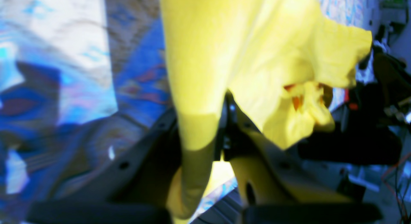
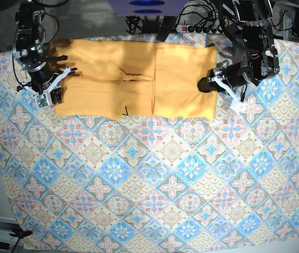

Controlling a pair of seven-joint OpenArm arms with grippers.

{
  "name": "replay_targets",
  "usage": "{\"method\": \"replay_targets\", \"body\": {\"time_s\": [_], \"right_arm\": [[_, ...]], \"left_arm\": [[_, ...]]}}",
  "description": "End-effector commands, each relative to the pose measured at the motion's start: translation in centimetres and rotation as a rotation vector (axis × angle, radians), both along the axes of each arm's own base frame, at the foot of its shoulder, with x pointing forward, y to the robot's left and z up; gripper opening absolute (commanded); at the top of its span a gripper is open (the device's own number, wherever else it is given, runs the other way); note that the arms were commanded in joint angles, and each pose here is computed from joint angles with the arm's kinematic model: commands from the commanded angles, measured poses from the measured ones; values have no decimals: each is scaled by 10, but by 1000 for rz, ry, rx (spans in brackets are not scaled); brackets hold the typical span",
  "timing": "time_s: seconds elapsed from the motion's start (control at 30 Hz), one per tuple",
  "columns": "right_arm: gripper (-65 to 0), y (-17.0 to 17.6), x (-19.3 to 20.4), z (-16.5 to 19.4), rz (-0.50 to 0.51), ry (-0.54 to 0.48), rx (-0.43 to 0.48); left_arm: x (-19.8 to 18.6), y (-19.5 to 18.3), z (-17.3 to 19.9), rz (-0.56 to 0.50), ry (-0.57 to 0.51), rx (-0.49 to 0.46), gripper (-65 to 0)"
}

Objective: Fold the T-shirt properly
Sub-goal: 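Hold both ends of the folded shirt with both grippers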

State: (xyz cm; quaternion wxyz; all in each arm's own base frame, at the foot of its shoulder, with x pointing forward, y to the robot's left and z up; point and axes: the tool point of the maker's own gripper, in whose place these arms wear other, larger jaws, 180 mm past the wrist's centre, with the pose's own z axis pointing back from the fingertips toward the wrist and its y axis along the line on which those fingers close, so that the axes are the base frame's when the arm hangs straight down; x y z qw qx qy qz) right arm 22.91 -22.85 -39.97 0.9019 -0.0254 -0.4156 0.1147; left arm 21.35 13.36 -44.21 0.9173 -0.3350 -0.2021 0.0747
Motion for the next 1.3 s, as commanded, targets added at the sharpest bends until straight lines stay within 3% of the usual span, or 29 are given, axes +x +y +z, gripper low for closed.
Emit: {"method": "replay_targets", "body": {"time_s": [0.0, 0.13, 0.23, 0.4, 0.5, 0.67, 1.03, 1.27], "right_arm": [[-564, -12, 2, 5, -15, -9, -22], [-545, -27, -10, -11, -64, 95, -33], [-484, -21, 1, -5, -101, 88, 70], [-375, -49, -2, 14, -267, 65, 275], [-319, -54, -8, 13, -300, 108, 311], [-283, -50, -11, 8, -292, 151, 317], [-279, 9, 8, -1, -126, 218, 353], [-278, 8, 3, -26, -146, 320, 370]], "left_arm": [[11, 9, 11, 21, -48, 2, -650], [12, 23, 12, 37, -50, 25, -650], [12, 23, 12, 35, -50, 26, -650], [12, 22, 12, 36, -50, 23, -650], [12, 22, 12, 36, -48, 24, -650], [11, 22, 11, 35, -46, 28, -650], [10, 22, 10, 34, -41, 28, -650], [10, 22, 10, 34, -41, 28, -650]]}}
